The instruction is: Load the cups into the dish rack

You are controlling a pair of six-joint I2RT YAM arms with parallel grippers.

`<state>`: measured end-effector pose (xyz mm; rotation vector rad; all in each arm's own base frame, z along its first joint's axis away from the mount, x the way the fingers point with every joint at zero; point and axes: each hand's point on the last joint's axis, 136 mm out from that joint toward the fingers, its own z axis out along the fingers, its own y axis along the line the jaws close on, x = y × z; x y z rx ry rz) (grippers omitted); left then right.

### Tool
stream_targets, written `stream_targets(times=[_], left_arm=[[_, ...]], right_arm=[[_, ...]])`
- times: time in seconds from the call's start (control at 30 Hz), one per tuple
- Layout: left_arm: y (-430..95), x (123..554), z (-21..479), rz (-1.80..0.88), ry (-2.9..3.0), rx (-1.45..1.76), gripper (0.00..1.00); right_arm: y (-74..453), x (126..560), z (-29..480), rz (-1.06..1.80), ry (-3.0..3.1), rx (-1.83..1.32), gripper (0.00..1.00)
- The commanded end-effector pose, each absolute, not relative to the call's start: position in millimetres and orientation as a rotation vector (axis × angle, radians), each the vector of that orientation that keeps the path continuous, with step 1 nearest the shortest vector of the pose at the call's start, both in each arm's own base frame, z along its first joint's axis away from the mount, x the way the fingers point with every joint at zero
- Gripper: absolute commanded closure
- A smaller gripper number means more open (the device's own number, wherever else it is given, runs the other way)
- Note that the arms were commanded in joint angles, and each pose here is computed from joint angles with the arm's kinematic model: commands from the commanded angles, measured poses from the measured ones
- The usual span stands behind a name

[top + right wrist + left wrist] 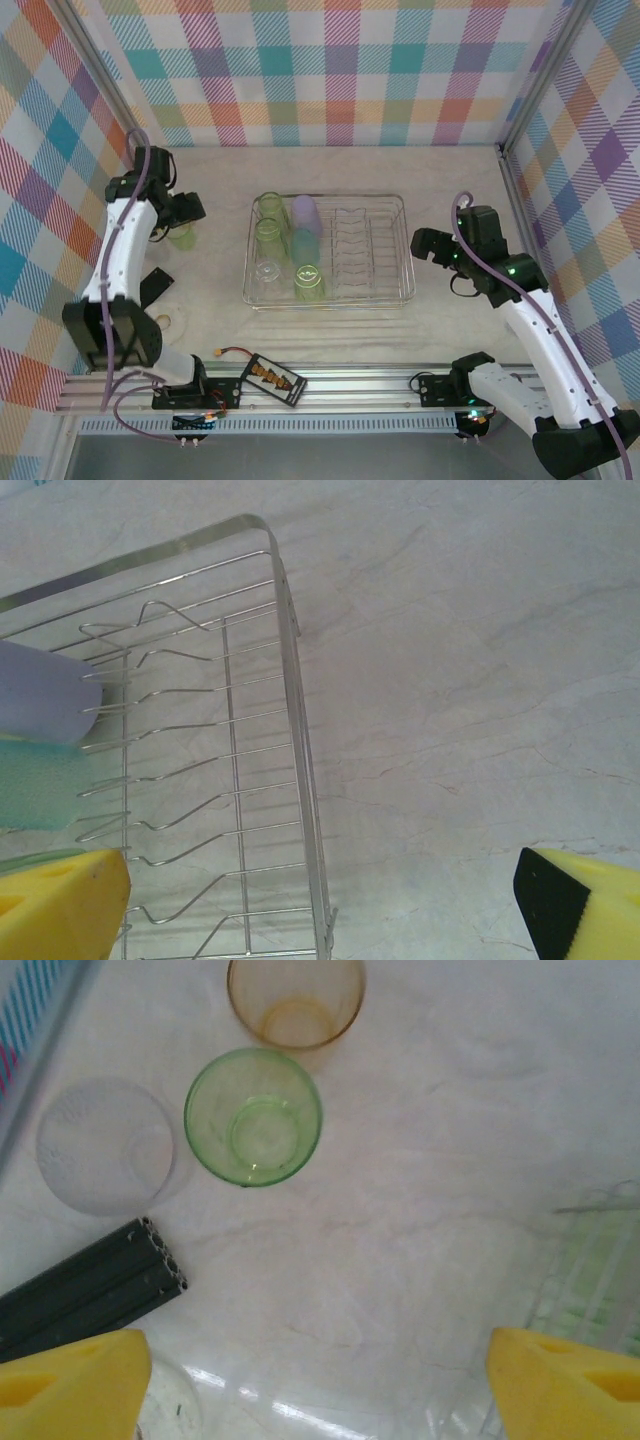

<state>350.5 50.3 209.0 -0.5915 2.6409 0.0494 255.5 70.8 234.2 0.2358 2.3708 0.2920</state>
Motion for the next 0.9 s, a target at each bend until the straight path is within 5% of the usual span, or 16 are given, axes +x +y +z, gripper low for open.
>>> stream_targets(times=[0.0, 0.2, 0.5, 0.87], left_arm=[[44, 368, 223, -0.097, 2.628, -0.592, 0.18], [54, 427, 191, -0.063, 2.688, -0.608, 0.2], [58, 494, 167, -0.073, 2.722, -0.612, 0.35], [64, 497, 136, 0.184, 2.793, -0.578, 0.43]], right_arm=[[75, 261, 242, 0.327, 2.336, 0.221, 0.01], [84, 268, 239, 0.362, 2.353, 0.201, 0.01], [103, 279, 214, 0.418, 2.458, 0.151, 0.0], [106, 292, 214, 0.386, 2.48, 0.098, 0.01]])
